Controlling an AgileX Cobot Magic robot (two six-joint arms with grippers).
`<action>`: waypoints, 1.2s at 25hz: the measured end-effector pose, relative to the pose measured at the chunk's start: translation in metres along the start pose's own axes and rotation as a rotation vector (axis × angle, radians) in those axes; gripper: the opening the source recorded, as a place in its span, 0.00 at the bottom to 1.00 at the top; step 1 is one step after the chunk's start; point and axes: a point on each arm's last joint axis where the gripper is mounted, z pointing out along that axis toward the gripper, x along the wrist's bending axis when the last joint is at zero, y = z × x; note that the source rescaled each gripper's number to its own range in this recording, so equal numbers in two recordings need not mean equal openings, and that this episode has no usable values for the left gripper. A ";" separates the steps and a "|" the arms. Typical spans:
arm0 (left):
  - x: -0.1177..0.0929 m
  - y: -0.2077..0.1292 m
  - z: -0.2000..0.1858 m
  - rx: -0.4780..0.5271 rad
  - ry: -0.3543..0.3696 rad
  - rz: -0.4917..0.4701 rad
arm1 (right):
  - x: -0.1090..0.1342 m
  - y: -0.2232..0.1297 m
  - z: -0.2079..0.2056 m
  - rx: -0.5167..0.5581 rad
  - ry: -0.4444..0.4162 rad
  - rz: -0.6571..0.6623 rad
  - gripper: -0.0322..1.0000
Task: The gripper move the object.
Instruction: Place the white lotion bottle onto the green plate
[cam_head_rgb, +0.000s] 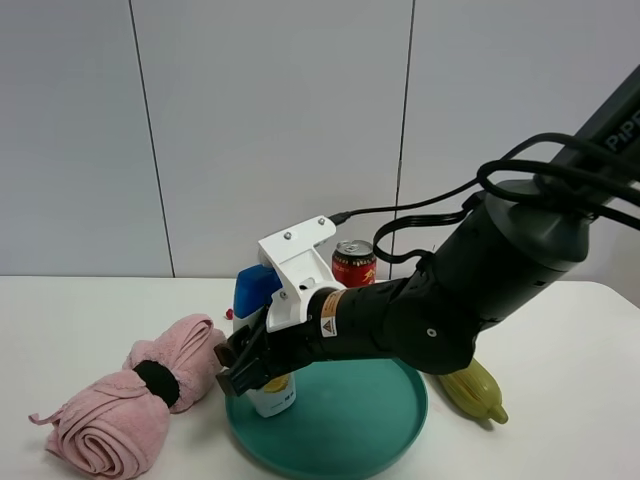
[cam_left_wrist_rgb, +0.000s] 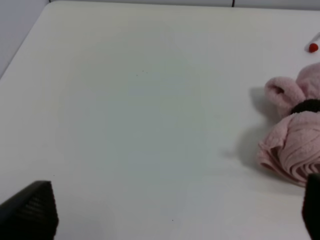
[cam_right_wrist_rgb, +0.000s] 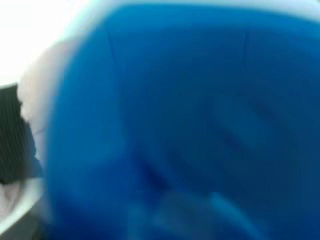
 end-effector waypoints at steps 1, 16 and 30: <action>0.000 0.000 0.000 0.000 0.000 0.000 | 0.000 0.001 0.000 -0.007 0.000 0.008 0.26; 0.000 0.000 0.000 0.000 0.000 0.000 | 0.000 0.000 0.000 0.004 0.000 0.033 0.46; 0.000 0.000 0.000 0.000 0.000 0.000 | -0.001 -0.007 -0.002 0.109 -0.006 -0.009 0.83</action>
